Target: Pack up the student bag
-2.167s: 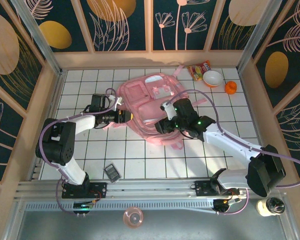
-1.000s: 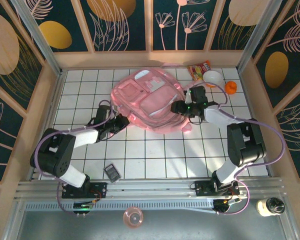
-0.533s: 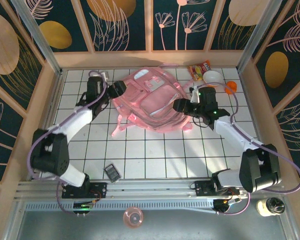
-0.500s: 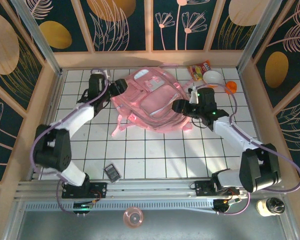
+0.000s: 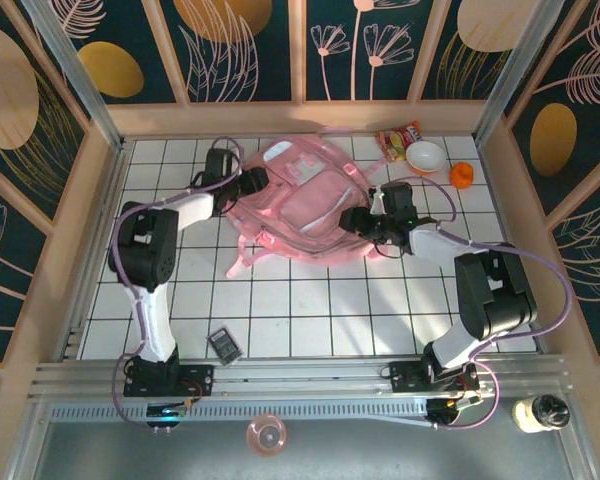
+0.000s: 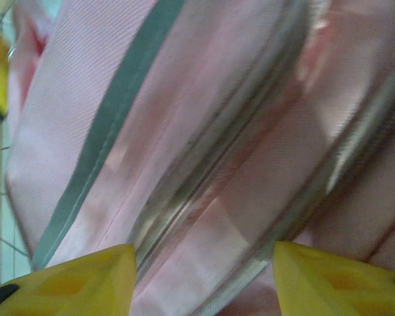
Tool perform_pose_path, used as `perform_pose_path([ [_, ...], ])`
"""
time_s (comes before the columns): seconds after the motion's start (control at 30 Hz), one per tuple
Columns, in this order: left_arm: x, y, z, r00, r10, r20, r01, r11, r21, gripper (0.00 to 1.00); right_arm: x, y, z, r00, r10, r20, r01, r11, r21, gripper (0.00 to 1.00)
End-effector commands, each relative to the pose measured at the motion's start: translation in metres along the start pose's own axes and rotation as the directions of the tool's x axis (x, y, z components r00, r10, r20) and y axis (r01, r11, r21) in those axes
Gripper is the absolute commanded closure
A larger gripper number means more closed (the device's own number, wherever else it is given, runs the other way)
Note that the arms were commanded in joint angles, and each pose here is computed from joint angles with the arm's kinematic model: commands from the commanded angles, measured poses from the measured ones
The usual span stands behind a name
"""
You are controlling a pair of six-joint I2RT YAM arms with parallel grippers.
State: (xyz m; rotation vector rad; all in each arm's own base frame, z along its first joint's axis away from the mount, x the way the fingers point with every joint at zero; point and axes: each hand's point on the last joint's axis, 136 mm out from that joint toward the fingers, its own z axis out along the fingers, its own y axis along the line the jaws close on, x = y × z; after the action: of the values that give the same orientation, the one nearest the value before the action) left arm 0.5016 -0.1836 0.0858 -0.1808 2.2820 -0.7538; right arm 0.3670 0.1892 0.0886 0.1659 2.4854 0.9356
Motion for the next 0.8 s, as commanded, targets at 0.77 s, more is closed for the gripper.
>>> perform_pose_path([
  [0.77,0.096,-0.046,-0.171,0.248,0.968,0.023,-0.963,0.244,0.115,0.21,0.056,0.112,-0.053,0.954,-0.275,0.118,0.293,0.938,-0.185,0.45],
])
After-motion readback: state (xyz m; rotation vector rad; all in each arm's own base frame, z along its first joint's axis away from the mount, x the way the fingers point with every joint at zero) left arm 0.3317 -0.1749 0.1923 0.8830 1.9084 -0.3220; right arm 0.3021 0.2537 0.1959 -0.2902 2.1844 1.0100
